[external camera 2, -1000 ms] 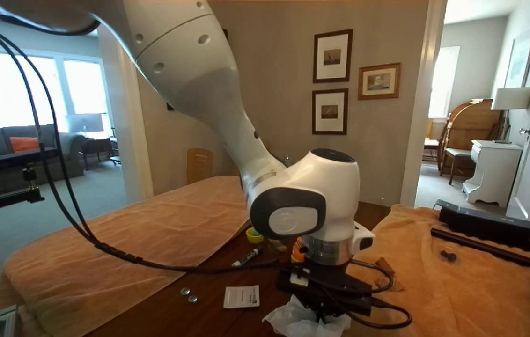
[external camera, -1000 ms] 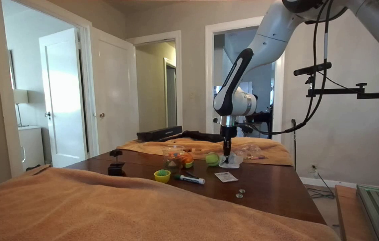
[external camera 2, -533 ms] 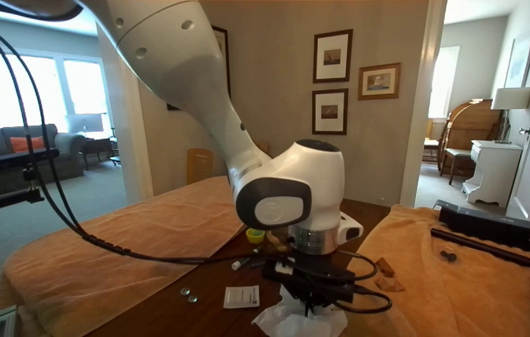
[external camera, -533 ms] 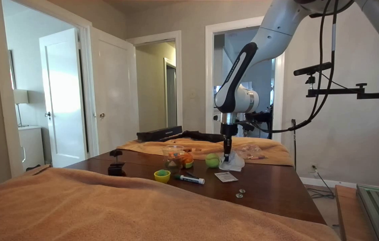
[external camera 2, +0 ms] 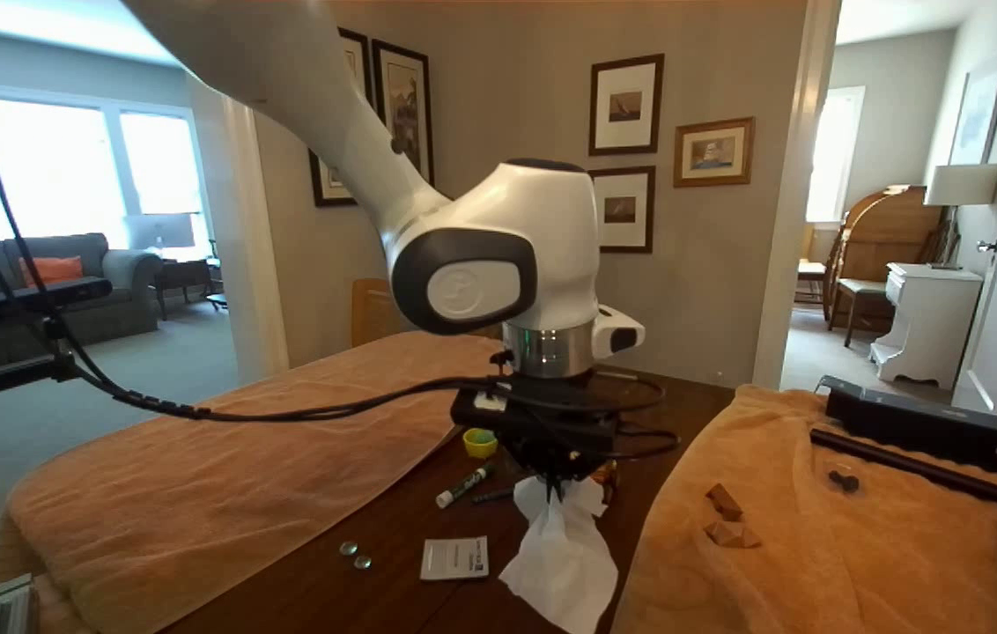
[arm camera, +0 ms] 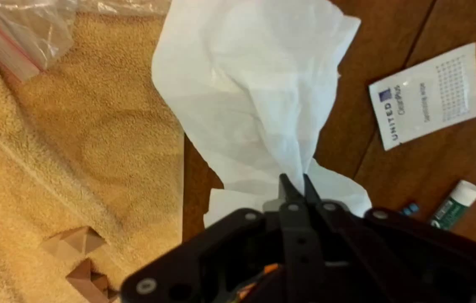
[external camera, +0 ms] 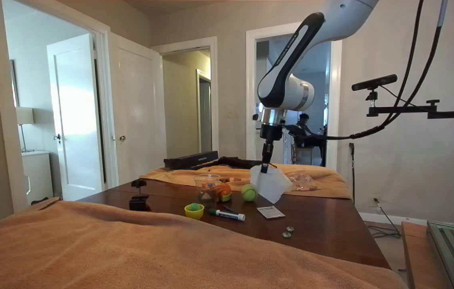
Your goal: Use the paper towel to wipe the tennis ball
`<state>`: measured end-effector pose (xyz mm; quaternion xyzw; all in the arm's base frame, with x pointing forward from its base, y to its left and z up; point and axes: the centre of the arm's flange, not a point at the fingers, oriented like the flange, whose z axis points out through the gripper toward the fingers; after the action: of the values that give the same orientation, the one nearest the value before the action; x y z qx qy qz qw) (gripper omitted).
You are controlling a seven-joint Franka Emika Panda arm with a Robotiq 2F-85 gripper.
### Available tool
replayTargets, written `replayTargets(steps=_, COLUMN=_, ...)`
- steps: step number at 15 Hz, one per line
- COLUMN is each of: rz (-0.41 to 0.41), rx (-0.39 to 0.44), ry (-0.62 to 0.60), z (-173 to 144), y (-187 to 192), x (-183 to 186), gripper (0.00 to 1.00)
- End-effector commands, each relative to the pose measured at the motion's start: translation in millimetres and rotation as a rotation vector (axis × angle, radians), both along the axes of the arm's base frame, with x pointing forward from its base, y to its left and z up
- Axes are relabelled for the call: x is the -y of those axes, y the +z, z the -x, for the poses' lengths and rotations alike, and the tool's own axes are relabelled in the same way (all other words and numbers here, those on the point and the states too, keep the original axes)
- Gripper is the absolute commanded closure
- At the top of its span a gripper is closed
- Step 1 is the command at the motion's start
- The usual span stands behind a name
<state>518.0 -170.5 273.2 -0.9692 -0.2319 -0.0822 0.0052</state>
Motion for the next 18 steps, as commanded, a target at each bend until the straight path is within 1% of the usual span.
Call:
replayTargets(steps=1, rz=-0.067, rx=0.035, ry=0.004, z=5.3, y=31.9, x=-23.1, gripper=1.00)
replayTargets(steps=4, rz=-0.114, rx=0.062, ry=0.013, z=-10.6, y=35.9, x=-34.8, gripper=1.00)
replayTargets(steps=6, rz=-0.135, rx=0.069, ry=0.025, z=-19.2, y=31.4, x=-39.9, gripper=1.00)
replayTargets(steps=9, rz=-0.123, rx=0.064, ry=0.021, z=-27.5, y=19.5, x=-39.0, gripper=1.00)
replayTargets(steps=13, rz=-0.113, rx=0.026, ry=-0.008, z=-35.1, y=-5.4, x=-21.1, gripper=1.00)
replayTargets(steps=18, rz=-0.101, rx=0.026, ry=-0.011, z=-46.6, y=-33.9, x=-4.6, gripper=1.00)
